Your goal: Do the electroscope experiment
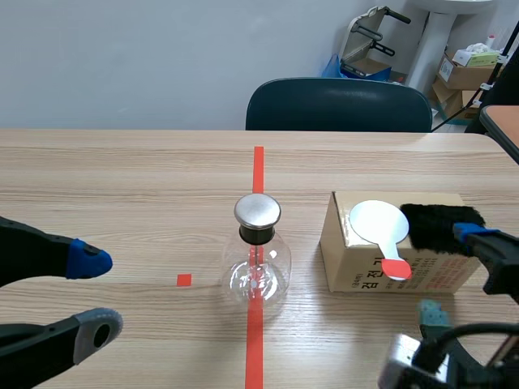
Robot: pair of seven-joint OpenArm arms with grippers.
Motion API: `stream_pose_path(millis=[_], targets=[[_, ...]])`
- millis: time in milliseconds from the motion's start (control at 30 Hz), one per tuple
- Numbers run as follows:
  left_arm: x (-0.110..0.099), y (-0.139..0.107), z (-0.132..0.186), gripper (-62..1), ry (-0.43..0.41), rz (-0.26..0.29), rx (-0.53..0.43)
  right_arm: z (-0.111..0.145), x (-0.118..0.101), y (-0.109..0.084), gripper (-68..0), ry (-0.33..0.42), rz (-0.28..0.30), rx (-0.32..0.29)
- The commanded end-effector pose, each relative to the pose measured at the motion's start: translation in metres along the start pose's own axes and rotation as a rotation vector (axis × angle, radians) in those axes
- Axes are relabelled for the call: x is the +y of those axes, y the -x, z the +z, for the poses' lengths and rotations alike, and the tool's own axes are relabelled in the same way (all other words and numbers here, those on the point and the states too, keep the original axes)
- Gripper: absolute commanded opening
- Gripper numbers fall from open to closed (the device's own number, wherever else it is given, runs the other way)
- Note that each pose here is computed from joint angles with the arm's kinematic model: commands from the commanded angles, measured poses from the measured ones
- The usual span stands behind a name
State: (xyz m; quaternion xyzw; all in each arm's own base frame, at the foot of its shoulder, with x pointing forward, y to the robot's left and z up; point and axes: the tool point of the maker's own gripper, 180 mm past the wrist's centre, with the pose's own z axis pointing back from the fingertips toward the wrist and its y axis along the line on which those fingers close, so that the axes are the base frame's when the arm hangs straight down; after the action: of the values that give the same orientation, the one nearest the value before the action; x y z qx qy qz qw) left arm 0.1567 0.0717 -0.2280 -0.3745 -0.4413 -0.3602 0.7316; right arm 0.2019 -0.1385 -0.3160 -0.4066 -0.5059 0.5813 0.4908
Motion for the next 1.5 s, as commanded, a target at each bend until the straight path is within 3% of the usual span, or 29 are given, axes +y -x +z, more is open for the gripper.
stream_pose_path(millis=[0, 167, 400, 533, 767, 933, 1267, 1333, 1467], targets=[[-0.010, -0.004, -0.001, -20.1, 0.036, 0.031, -0.029, -0.009, -0.017, 0.003, -1.2, 0.057, 0.010, 0.012], [-0.023, 0.004, -0.002, -20.1, 0.087, 0.058, -0.004, -0.026, -0.018, 0.002, -1.2, 0.082, 0.008, 0.032], [-0.029, 0.013, -0.003, -20.1, 0.101, 0.038, 0.024, -0.040, -0.005, 0.000, -1.2, 0.067, 0.023, 0.025], [-0.032, 0.016, -0.004, -20.1, 0.102, -0.024, 0.020, -0.046, -0.001, -0.002, -1.2, 0.064, 0.020, 0.023], [-0.014, 0.024, -0.010, -20.1, -0.038, -0.167, 0.034, -0.050, 0.003, -0.014, -1.2, 0.061, 0.011, 0.005], [-0.010, 0.028, -0.012, -20.1, -0.106, -0.236, 0.032, -0.048, 0.005, -0.016, -1.2, 0.053, 0.024, -0.002], [-0.014, 0.028, -0.011, -20.1, -0.149, -0.255, -0.007, -0.048, 0.005, -0.018, -1.7, 0.054, 0.021, -0.002], [-0.013, 0.027, -0.011, -20.1, -0.156, -0.256, -0.011, -0.048, 0.005, -0.018, -7.9, 0.054, 0.021, -0.002], [-0.013, 0.028, -0.011, -20.1, -0.156, -0.256, -0.010, -0.048, 0.005, -0.018, -34.1, 0.054, 0.022, -0.002]])
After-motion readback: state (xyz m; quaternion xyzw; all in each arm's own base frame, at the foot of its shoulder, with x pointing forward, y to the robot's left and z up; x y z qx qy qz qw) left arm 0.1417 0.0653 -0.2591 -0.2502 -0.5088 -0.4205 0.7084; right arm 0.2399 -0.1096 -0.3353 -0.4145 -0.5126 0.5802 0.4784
